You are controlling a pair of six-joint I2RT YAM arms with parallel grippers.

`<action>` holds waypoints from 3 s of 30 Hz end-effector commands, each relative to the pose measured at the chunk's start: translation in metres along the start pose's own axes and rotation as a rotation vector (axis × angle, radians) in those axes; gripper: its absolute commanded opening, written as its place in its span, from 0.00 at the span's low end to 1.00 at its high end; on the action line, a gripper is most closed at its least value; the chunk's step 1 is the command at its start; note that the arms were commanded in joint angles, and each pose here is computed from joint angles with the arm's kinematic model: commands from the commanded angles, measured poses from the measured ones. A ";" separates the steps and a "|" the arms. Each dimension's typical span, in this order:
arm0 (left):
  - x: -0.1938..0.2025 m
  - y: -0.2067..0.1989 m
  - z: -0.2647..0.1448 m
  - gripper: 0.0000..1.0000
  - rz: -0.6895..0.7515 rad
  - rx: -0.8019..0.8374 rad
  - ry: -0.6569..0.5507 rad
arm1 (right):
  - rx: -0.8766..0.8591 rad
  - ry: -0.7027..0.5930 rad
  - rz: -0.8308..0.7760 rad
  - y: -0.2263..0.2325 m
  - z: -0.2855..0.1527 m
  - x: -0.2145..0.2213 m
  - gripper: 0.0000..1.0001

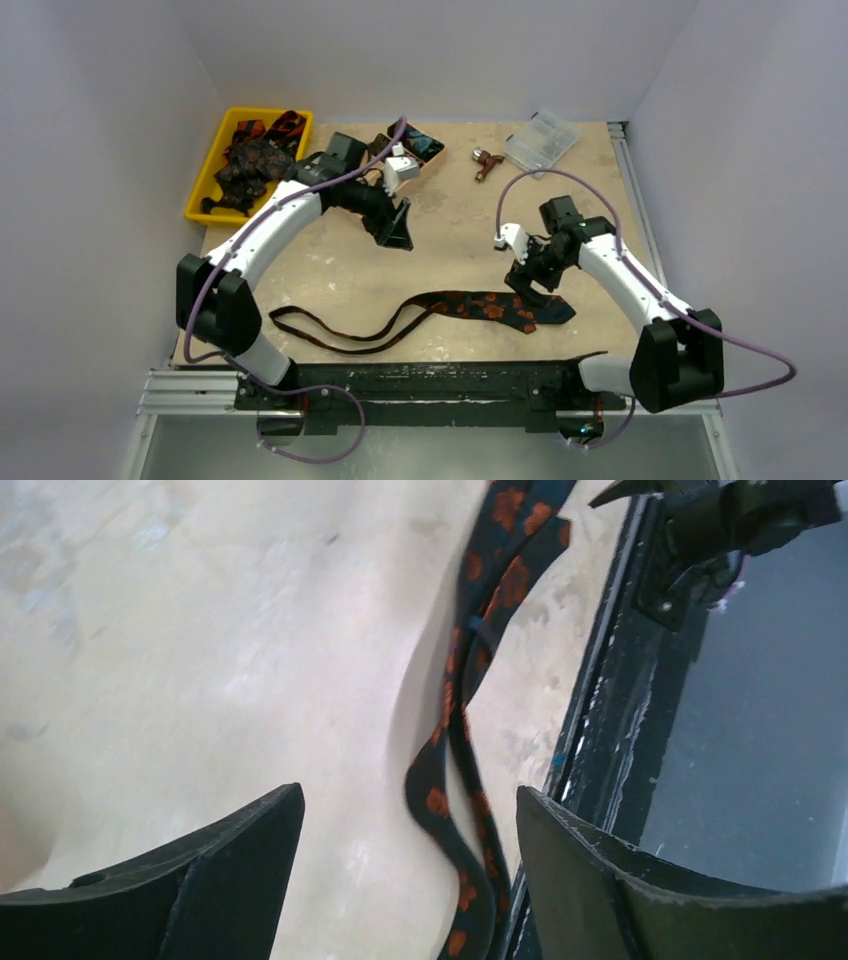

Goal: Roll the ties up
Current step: Flatten out the tie at the center of the board.

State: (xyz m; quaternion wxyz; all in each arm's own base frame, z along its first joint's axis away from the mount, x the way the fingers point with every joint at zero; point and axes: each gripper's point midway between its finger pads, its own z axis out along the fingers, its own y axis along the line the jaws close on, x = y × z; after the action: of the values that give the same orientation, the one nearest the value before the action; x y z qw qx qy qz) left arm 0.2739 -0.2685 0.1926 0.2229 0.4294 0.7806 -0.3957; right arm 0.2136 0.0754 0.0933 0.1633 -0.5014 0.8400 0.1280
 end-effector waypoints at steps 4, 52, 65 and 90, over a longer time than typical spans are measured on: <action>0.115 0.003 -0.077 0.80 0.251 -0.104 0.293 | 0.015 0.053 -0.117 -0.004 0.044 -0.020 0.83; 0.276 0.053 -0.125 0.00 0.125 0.267 0.754 | -0.338 0.563 -0.224 -0.006 0.056 0.131 0.02; 0.201 0.099 -0.130 0.49 0.138 -0.040 0.567 | -0.056 0.361 -0.153 -0.080 0.019 0.053 0.65; 0.086 0.039 -0.096 1.00 0.503 -0.455 0.040 | 0.072 0.125 -0.358 0.001 -0.009 0.027 0.90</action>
State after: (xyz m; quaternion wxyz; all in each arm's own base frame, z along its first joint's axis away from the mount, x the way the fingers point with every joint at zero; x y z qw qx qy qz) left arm 0.2505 -0.1270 0.1698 0.3548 0.5473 0.7351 -0.1848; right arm 0.2433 0.0638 0.1315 0.2593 -0.6069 0.7507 0.0293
